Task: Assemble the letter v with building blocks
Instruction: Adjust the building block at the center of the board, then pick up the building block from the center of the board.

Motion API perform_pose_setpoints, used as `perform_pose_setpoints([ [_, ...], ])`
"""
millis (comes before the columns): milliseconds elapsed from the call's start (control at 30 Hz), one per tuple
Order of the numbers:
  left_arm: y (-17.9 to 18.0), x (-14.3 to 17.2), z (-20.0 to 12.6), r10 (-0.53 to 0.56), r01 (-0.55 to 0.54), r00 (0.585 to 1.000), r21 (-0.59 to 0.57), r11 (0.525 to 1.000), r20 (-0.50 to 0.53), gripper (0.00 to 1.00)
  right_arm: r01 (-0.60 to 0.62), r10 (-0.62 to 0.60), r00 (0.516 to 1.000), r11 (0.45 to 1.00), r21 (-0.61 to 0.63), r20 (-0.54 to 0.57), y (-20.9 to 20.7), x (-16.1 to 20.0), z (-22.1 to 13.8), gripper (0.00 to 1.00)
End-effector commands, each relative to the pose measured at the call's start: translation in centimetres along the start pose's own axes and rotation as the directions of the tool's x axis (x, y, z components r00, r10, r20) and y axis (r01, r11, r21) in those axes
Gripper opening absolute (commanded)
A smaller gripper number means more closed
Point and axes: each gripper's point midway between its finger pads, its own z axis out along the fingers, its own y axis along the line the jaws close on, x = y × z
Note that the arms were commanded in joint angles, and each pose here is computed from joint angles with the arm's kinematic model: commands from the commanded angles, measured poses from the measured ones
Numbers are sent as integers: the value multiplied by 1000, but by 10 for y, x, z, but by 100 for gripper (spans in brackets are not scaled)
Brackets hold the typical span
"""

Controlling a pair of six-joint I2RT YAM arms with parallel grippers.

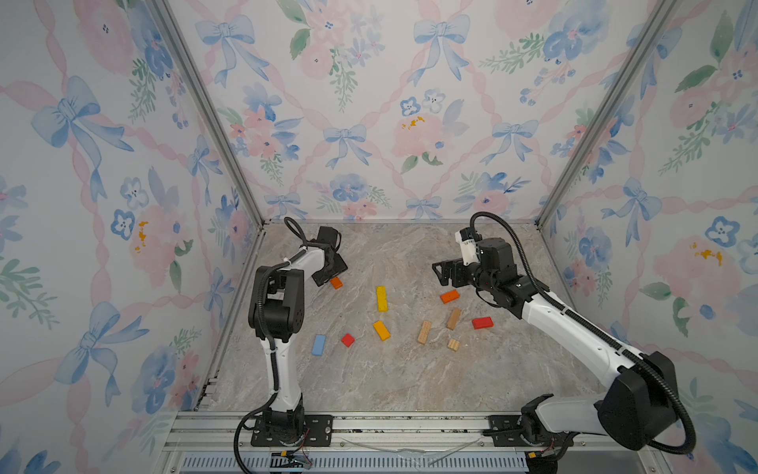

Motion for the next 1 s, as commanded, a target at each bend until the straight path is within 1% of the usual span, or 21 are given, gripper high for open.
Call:
perform_pose_setpoints([
  [0,4,-12,-36,-13,12,999,14,1000,50,79,47,-47,999,999,-17,-17,20,-6,-1,95],
  [167,9,-20,-77,-5,1,992,38,999,126,81,92,-95,995,994,-67,-40,51,-7,3,95],
  [300,18,-10,-102,40,-48,988,48,998,151,80,122,-129,990,986,-113,-54,75,-5,8,95],
  [400,29,11,-110,92,-99,986,47,994,136,79,125,-135,989,981,-147,-61,89,-3,11,95],
  [567,46,60,-111,150,-154,987,68,986,57,77,129,-143,987,975,-182,-67,104,-2,14,95],
  [667,53,87,-109,193,-193,981,50,980,15,76,138,-155,985,970,-198,-73,112,0,14,94],
  [767,63,109,-107,226,-226,974,8,974,-23,75,143,-162,984,968,-208,-77,116,3,14,94],
  [967,87,142,-103,218,-221,973,-37,975,-75,73,145,-167,982,966,-215,-86,120,9,10,94],
])
